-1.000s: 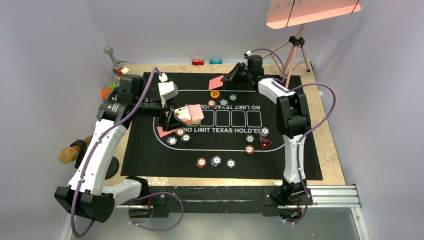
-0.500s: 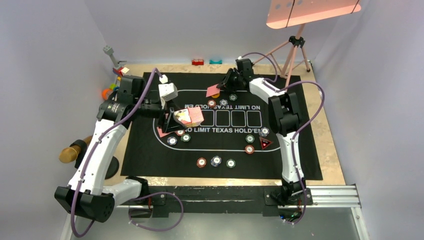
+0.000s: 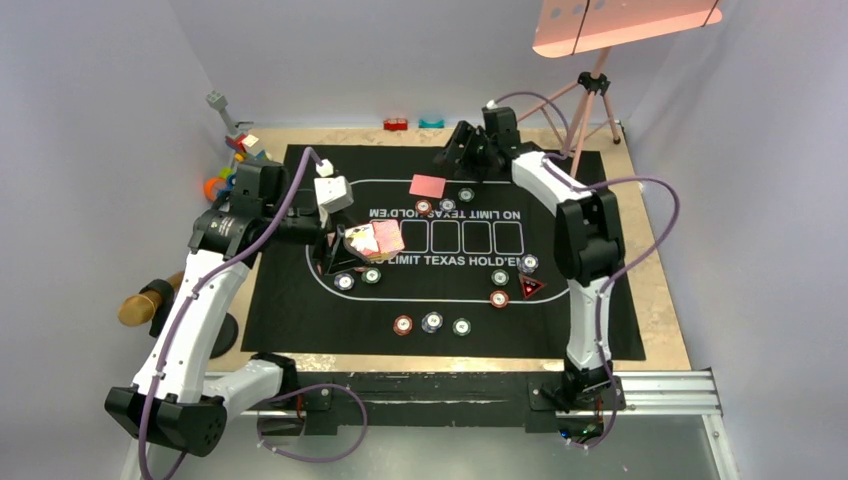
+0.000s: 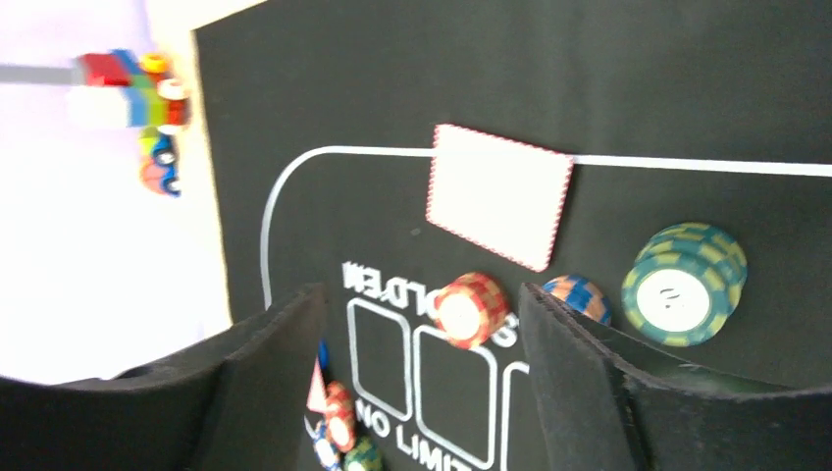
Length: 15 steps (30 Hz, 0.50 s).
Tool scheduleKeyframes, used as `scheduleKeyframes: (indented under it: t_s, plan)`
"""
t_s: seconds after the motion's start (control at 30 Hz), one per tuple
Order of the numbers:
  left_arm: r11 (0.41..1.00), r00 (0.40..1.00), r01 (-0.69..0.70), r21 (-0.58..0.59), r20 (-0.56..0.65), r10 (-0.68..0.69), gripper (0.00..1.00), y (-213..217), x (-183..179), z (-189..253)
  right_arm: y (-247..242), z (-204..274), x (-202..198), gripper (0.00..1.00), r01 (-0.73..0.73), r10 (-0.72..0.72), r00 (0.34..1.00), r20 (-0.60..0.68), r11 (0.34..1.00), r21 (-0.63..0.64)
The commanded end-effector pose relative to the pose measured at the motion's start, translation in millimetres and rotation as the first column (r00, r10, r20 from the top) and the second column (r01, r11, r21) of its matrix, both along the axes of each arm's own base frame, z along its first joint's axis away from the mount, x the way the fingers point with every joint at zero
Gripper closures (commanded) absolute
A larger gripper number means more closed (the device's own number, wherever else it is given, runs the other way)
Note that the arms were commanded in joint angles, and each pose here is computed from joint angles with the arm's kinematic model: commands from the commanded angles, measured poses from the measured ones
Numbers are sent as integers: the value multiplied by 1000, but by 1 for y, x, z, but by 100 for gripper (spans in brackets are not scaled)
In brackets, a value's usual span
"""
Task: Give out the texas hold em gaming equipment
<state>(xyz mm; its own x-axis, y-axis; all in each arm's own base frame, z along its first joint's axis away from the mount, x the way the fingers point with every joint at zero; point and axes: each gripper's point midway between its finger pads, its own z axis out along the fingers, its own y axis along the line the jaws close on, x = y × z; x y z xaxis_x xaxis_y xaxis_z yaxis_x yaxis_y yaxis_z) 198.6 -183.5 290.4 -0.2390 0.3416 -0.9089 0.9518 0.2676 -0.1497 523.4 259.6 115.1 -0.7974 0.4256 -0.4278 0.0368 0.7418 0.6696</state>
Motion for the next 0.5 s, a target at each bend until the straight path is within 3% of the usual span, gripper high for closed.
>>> scheduleKeyframes:
  t_s: [0.0,0.1,0.27,0.47]
  plan:
    - [999,997,23,-23,77,-21,100,-2,6,8,20,106,-34,19,-115,93,973,211,989,95]
    - [999,996,25,-24,82,-23,100,-3,10,6,39,132,-86,14,-261,220,945,242,954,150]
    - [999,996,25,-20,86,-23,100,-4,16,5,64,159,-191,10,-485,412,866,284,831,271]
    - [1000,996,24,-19,89,-22,100,-5,22,6,72,188,-253,7,-591,483,801,353,729,345]
